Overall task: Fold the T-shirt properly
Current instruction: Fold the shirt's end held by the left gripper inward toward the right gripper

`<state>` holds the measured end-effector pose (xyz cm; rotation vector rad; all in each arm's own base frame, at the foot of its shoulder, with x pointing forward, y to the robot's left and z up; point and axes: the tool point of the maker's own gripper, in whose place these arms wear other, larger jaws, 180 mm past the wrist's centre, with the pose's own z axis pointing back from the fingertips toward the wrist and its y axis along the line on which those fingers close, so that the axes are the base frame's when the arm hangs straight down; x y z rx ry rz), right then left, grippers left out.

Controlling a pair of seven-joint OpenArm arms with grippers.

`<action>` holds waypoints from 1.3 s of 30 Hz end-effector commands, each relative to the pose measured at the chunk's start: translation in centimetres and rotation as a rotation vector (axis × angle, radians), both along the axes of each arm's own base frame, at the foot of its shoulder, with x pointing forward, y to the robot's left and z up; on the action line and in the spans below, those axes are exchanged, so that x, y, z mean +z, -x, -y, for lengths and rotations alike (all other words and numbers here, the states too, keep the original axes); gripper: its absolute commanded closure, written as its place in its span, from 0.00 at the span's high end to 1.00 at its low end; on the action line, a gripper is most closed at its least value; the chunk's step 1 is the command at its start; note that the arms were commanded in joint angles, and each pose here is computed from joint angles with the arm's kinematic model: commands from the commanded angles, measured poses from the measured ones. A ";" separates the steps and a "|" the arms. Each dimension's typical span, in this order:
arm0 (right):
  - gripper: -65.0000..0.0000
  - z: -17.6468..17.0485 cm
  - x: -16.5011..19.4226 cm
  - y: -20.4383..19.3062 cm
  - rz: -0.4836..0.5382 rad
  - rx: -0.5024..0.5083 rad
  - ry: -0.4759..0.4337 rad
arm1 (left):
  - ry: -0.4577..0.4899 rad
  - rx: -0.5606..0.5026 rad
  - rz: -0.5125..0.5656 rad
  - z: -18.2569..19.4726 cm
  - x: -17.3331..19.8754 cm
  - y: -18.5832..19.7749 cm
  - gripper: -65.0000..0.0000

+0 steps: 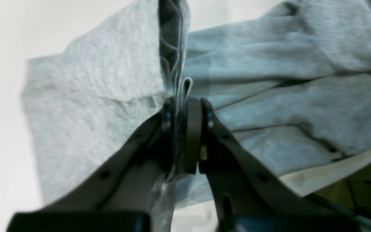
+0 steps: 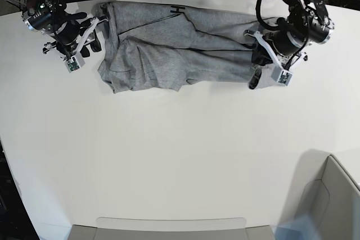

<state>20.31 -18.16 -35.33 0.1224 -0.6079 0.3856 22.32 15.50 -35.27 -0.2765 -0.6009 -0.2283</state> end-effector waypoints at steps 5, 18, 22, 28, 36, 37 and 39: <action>0.31 -0.1 0.7 -0.4 0.031 0.013 -0.006 | 0.053 -0.030 0.042 2.5 0.8 -0.8 0.00; 0.31 -0.1 0.8 -0.5 0.033 0.013 -0.005 | 0.102 -0.067 0.071 4.6 0.9 -1.1 0.00; 0.31 -0.1 0.8 -0.5 0.033 0.013 -0.005 | 0.105 -0.067 0.065 4.7 0.8 -0.7 0.28; 0.31 -0.1 0.8 -0.5 0.033 0.012 -0.006 | 0.244 -0.088 0.090 6.6 2.0 -0.4 0.25; 0.31 0.0 0.9 -0.6 0.038 0.008 -0.007 | 0.231 0.052 0.132 2.3 2.5 -0.8 0.00; 0.31 0.0 0.9 -0.6 0.039 0.007 -0.007 | 0.214 0.084 0.135 1.0 2.5 -0.8 0.00; 0.31 0.0 0.9 -0.6 0.039 0.007 -0.007 | 0.191 0.149 0.133 -1.3 2.2 -0.6 0.00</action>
